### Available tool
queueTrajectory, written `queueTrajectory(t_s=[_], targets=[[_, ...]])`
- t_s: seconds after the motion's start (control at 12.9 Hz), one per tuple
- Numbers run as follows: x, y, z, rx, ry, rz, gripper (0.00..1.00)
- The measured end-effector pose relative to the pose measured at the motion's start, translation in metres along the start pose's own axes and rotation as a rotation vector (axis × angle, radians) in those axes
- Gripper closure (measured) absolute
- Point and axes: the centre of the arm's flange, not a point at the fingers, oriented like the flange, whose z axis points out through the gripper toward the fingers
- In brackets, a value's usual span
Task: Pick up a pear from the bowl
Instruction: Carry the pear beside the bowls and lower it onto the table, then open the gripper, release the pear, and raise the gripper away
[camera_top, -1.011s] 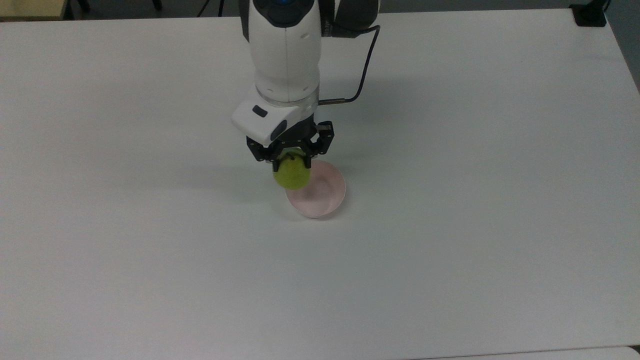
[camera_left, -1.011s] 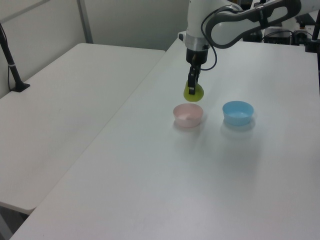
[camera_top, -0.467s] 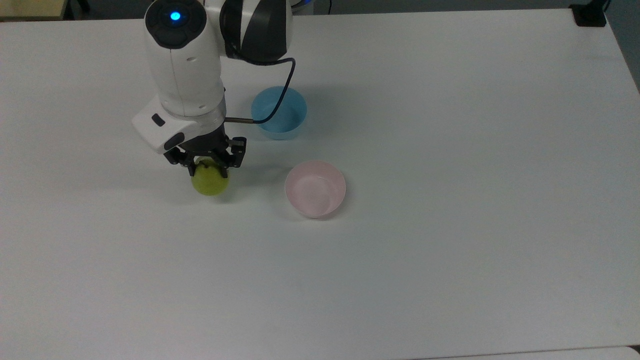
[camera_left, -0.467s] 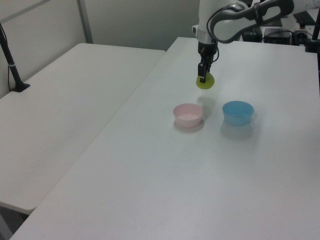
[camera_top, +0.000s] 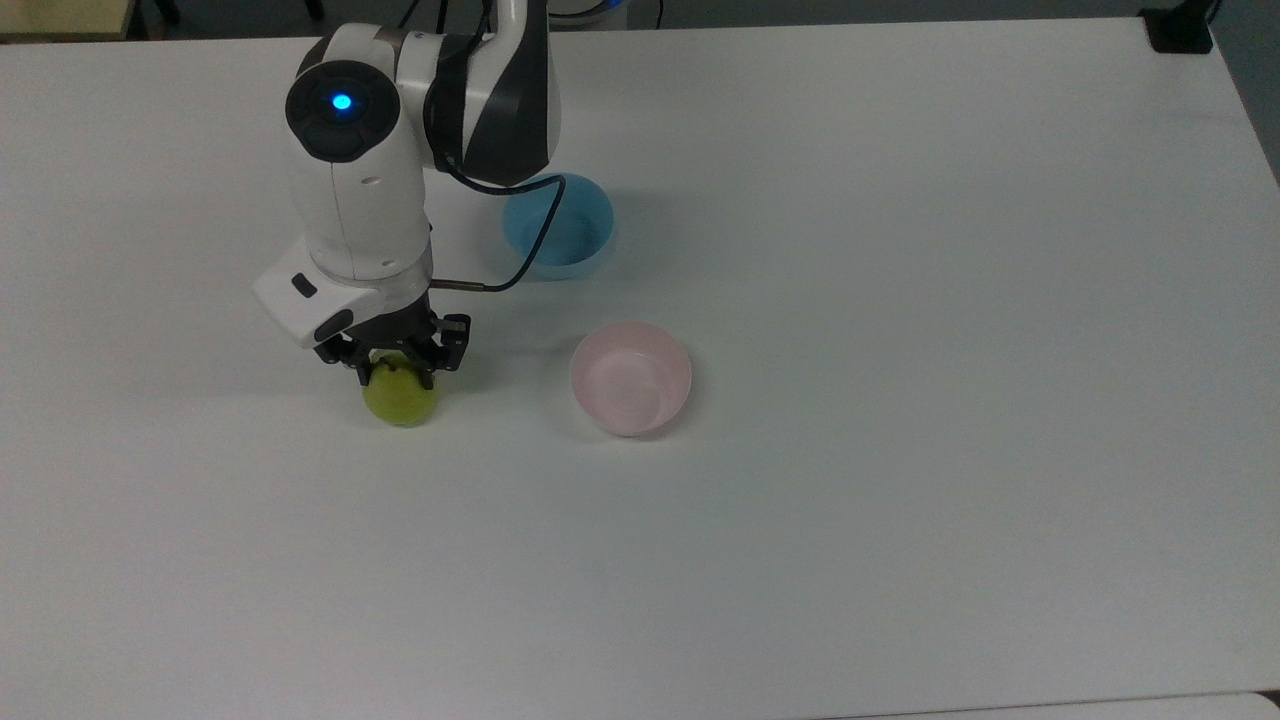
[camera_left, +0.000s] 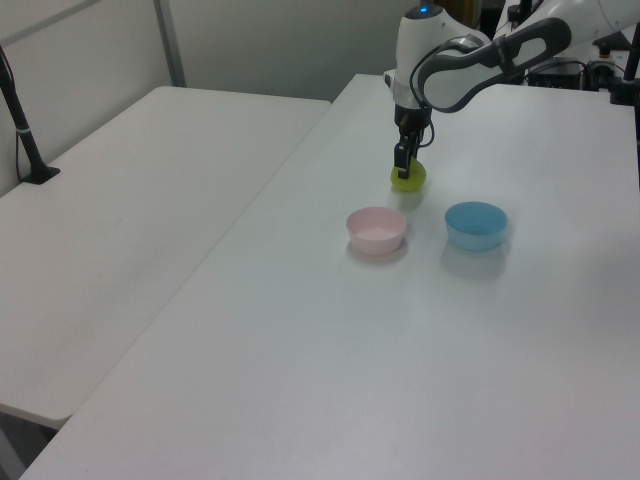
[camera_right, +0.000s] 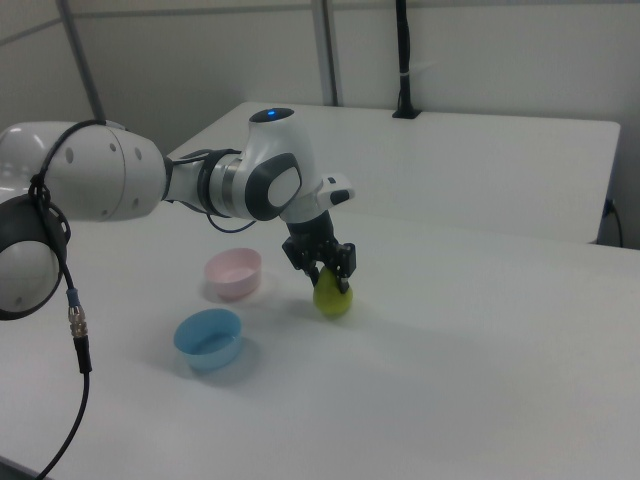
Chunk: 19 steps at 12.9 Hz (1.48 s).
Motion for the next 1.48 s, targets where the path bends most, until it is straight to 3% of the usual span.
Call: queueTrajectory(t_s=[0.08,0.16,0.31,0.47,1.01,1.48], targets=[[0.0,0.003,0.0,-0.001,0.0,0.004,0.41],[-0.001,0.007,0.001,-0.001,0.0,0.01,0.3],[0.0,0.011,-0.004,-0.003,0.007,0.015,0.22],[0.002,0.009,-0.023,-0.002,0.021,0.013,0.01],[-0.03,-0.051,-0.157,0.009,-0.064,0.014,0.0],[-0.082,-0.086,-0.247,0.028,-0.126,0.032,0.0]])
